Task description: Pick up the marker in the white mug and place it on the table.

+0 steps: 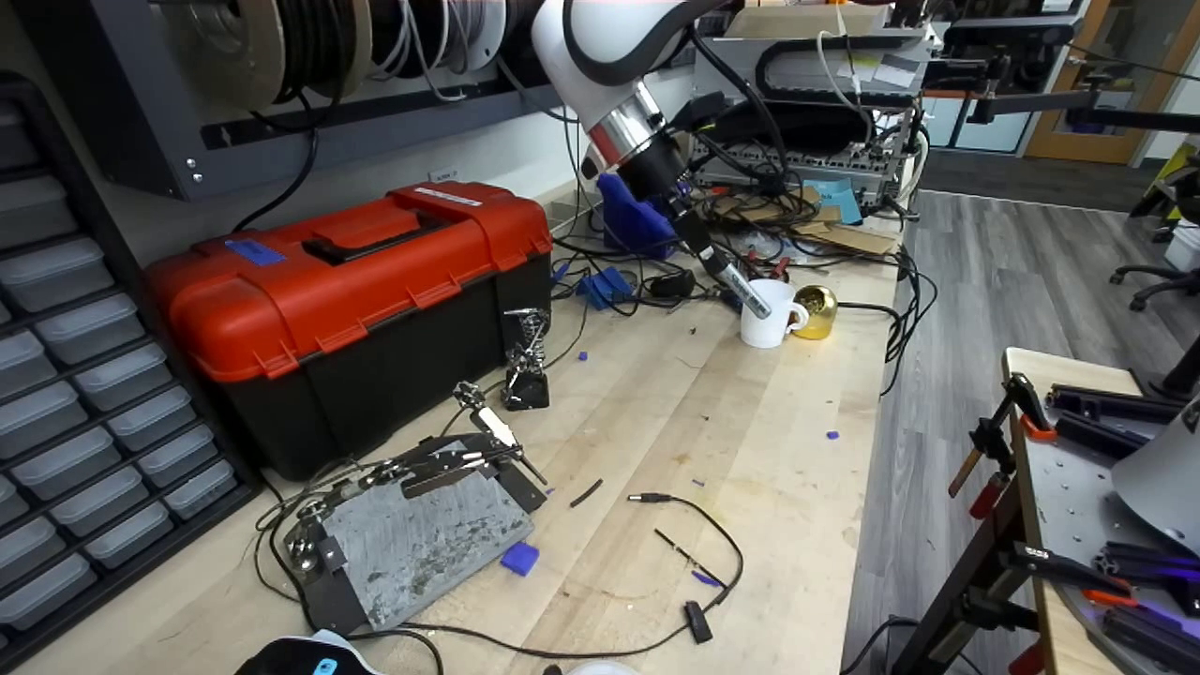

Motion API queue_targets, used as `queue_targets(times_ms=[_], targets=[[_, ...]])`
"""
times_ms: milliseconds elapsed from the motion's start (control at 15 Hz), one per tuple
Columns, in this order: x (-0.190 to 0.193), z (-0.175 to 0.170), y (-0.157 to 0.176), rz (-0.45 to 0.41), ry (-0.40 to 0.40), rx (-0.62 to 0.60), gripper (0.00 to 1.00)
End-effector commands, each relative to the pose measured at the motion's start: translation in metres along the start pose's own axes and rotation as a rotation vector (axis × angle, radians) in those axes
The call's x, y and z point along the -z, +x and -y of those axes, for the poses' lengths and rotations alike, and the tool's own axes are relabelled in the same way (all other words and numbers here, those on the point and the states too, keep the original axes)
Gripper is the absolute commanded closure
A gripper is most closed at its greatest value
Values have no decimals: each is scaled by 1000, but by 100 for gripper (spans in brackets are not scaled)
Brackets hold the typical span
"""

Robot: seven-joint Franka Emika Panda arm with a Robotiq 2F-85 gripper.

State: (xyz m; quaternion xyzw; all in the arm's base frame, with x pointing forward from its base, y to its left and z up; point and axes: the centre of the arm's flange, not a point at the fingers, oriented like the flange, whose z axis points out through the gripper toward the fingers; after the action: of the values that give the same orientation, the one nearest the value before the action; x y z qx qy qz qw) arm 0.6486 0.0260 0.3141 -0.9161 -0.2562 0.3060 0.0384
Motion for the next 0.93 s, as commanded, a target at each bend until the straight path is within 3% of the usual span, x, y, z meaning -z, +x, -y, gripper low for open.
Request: queue_targets(times_ms=[0,333,600,667,733,867], targets=[[-27,18,-9,-4,48,-28,96],[-68,31,2,24,146,-22,96],[-98,44,17,6,172,5,96],[-104,49,20,5,165,7,70],[-109,53,21,-3,159,1,56],[-117,57,23,-19,154,-4,42]])
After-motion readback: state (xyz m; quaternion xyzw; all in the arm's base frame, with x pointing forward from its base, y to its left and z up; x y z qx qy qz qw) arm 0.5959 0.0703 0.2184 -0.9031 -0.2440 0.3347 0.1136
